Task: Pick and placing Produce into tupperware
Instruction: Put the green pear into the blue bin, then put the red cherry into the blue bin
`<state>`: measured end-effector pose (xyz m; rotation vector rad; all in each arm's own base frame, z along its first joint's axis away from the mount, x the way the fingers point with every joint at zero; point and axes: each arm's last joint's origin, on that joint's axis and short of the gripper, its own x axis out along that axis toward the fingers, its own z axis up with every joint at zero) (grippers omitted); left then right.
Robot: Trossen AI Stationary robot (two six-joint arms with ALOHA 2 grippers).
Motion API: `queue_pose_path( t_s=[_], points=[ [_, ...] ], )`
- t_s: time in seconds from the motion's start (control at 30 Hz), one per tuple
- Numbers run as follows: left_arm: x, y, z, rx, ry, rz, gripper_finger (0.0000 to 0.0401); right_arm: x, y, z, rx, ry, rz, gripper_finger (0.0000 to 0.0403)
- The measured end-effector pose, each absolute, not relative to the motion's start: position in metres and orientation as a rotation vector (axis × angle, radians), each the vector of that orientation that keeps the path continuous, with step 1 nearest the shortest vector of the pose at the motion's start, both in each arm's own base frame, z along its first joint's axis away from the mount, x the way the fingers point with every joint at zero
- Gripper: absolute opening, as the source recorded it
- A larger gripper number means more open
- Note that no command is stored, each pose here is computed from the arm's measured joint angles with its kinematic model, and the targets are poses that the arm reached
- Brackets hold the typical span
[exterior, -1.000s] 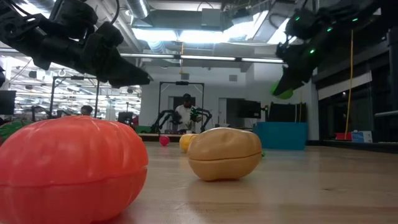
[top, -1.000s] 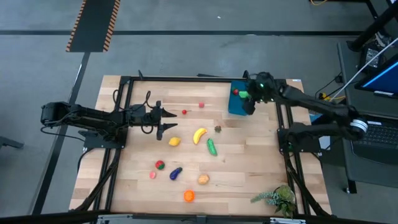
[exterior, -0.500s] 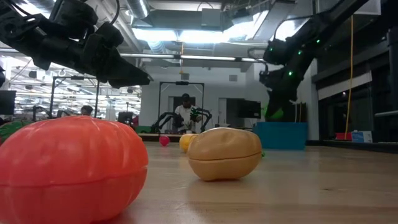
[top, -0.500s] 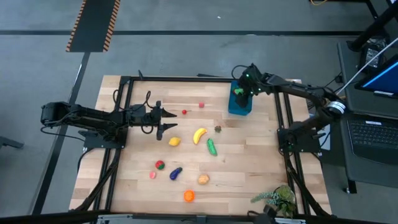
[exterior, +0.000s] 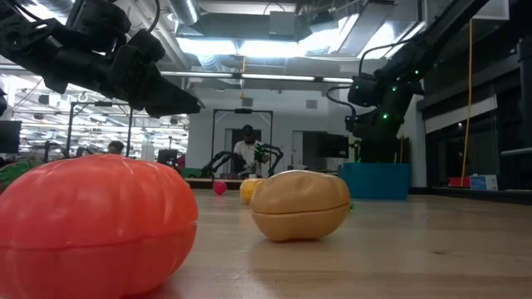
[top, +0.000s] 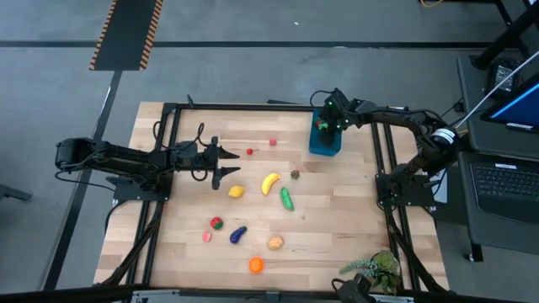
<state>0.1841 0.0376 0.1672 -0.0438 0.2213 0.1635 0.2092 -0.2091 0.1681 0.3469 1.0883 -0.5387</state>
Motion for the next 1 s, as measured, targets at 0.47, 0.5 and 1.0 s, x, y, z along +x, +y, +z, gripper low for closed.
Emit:
queue_pose_path(
  t_s=[0.47,0.5,1.0],
  points=[
    [0.184,0.038,0.167,-0.043,0.221,0.164,0.0196,0.213,-0.212,0.16,0.356,1.078,-0.518,0.0277],
    [0.184,0.038,0.167,-0.043,0.221,0.164,0.0196,0.213,-0.212,0.16,0.355,1.078,-0.517,0.0277],
    [0.184,0.038,0.167,-0.043,0.22,0.164,0.0196,0.207,-0.211,0.181,0.341,1.021,-0.622,0.0272]
  ],
)
